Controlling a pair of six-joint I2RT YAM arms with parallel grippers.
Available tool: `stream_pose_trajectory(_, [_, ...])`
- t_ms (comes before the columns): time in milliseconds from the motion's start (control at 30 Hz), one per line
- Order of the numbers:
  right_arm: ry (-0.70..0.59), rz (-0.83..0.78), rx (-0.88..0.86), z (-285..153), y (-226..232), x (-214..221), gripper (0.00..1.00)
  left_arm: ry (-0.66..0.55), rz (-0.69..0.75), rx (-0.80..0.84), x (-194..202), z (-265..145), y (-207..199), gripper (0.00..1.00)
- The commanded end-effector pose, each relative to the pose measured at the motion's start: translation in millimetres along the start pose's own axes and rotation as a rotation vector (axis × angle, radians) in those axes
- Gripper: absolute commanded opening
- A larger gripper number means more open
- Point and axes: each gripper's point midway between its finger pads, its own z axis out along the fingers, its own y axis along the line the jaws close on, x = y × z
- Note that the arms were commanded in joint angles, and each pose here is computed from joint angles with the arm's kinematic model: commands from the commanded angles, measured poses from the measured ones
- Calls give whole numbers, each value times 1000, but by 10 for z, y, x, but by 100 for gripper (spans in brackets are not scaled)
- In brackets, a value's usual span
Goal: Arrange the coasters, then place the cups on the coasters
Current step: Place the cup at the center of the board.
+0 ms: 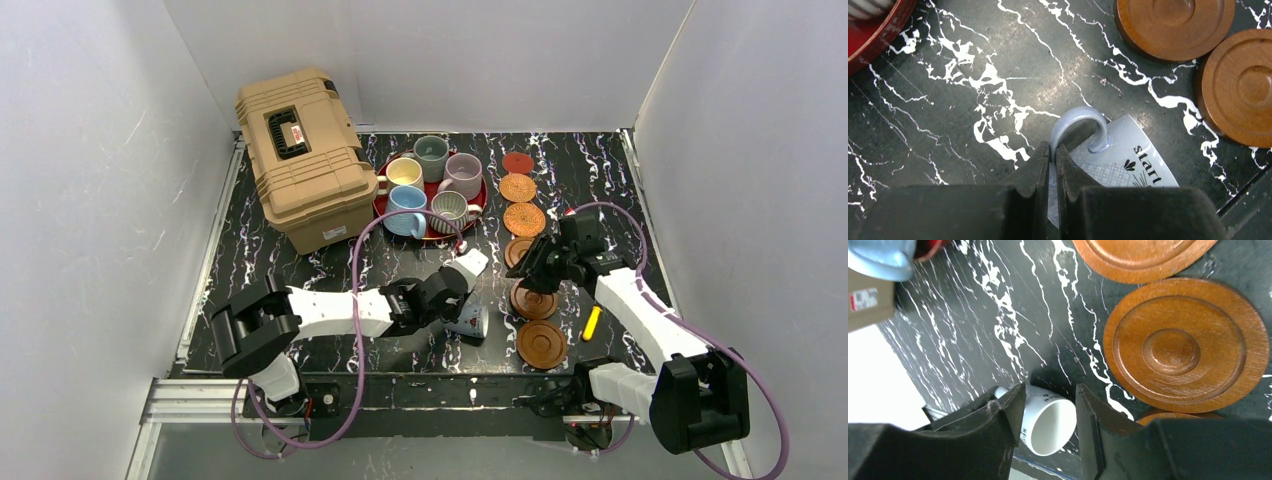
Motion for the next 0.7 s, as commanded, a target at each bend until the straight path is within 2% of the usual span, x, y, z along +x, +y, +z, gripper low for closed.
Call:
stream_pose_trajectory(0, [83,-79,-118,28,63,214,52,-49,-50,-15,-133,-190,73,0])
stream_pose_trajectory(333, [154,-76,-156,57,-15,630,67,-47,-196,-126,99,-287,301,0])
stream_pose_trajectory(667, [228,-71,-178,202,50,1039,66,-78,-278,-173,240,-395,455,0])
